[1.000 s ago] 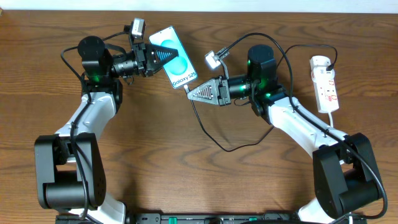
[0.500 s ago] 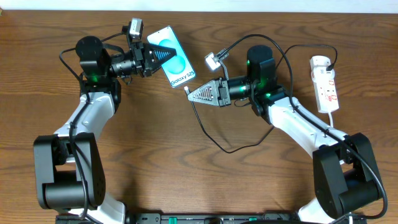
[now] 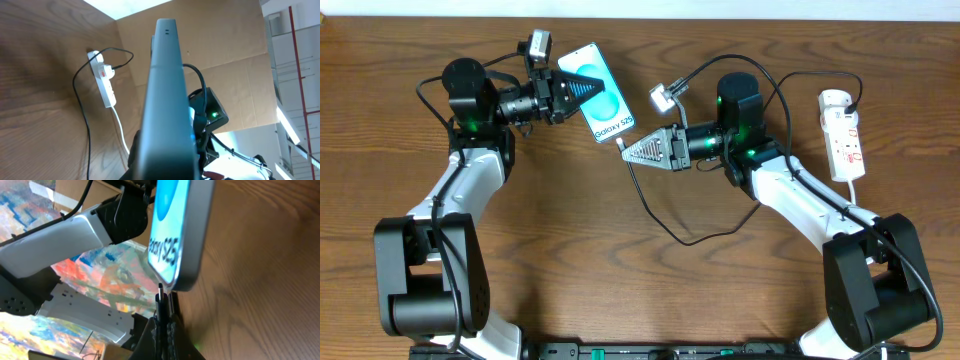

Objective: Plug charger to phone and switch on socket

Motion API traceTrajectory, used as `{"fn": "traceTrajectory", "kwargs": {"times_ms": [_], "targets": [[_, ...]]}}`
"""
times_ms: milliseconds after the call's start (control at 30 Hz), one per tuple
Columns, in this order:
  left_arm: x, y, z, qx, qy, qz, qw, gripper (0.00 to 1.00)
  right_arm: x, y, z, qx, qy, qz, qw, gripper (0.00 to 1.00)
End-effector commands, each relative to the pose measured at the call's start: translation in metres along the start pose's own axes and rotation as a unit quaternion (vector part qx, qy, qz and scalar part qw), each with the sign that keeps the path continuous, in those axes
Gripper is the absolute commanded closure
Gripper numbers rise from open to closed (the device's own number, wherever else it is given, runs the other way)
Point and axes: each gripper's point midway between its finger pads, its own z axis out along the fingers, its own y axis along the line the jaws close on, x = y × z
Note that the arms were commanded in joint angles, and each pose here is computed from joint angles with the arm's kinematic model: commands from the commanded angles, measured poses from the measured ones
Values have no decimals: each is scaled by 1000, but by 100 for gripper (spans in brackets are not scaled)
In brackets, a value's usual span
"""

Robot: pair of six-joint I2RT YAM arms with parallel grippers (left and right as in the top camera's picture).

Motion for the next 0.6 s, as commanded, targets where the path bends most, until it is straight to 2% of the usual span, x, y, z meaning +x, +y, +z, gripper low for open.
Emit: {"fn": "traceTrajectory", "kwargs": {"times_ms": [0,567], "targets": [[-6,-18,-1,8,6,36,999,93,-5,0,-1,6,-7,-11,1000,99],[-6,-19,-1,9,5,45,999,93,-6,-2,0,10,-11,-8,1000,99]]}}
